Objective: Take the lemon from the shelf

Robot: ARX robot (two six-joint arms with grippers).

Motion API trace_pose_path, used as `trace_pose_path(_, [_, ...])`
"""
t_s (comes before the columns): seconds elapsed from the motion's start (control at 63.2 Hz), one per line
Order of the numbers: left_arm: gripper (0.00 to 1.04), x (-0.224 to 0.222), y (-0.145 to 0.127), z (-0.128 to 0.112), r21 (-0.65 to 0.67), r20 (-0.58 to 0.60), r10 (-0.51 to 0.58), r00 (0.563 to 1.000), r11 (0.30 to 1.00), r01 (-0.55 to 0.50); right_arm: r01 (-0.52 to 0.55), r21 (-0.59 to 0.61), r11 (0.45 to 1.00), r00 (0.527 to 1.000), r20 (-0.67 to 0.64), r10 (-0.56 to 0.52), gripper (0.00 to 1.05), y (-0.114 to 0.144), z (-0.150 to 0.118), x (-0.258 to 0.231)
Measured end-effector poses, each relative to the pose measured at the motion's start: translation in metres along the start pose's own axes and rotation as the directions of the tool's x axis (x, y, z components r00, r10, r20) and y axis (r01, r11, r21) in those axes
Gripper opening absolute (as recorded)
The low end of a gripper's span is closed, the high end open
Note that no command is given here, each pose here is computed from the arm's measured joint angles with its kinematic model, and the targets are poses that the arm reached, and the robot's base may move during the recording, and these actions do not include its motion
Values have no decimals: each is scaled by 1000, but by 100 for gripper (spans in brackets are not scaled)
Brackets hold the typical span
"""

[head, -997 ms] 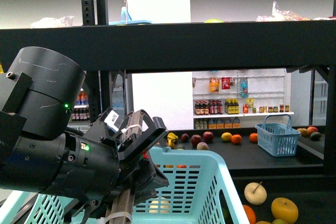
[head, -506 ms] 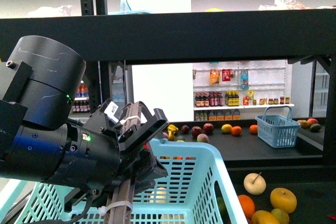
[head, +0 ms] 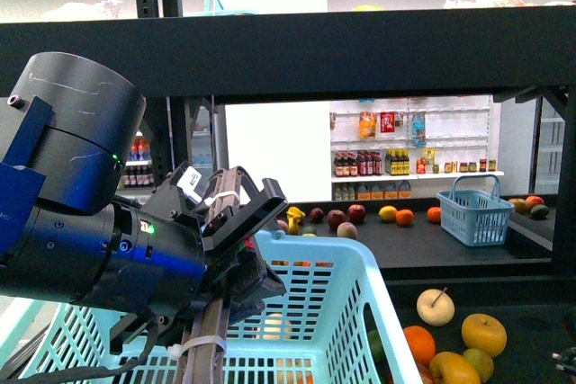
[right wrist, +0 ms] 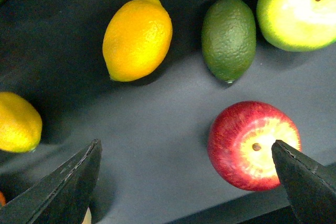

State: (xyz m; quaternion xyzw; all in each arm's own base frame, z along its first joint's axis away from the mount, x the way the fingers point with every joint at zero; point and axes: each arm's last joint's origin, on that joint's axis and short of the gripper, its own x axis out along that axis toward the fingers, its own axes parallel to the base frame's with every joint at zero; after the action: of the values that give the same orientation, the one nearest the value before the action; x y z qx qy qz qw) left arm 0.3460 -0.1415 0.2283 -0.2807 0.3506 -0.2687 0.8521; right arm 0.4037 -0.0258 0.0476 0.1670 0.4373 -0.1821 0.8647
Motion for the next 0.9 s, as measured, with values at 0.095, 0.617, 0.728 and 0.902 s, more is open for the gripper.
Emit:
trace_pose_path(0.095, [28, 0, 0, 0, 0, 0, 0, 1000, 1000, 0, 27, 28, 999, 1000, -4, -27, 97, 10, 4, 15])
trace_pose_path(0.617, [28, 0, 0, 0, 0, 0, 0, 1000, 1000, 0, 79, 141, 987, 997, -21, -77, 97, 45, 16, 80])
trace_pose_path(0.728, [28, 0, 0, 0, 0, 0, 0, 1000, 1000, 0, 85, 148, 985, 996, -27, -82, 97, 49, 14, 90])
trace_pose_path(0.902, [28, 0, 0, 0, 0, 0, 0, 1000, 1000, 0, 94, 158, 983, 996, -28, -90, 97, 52, 14, 102])
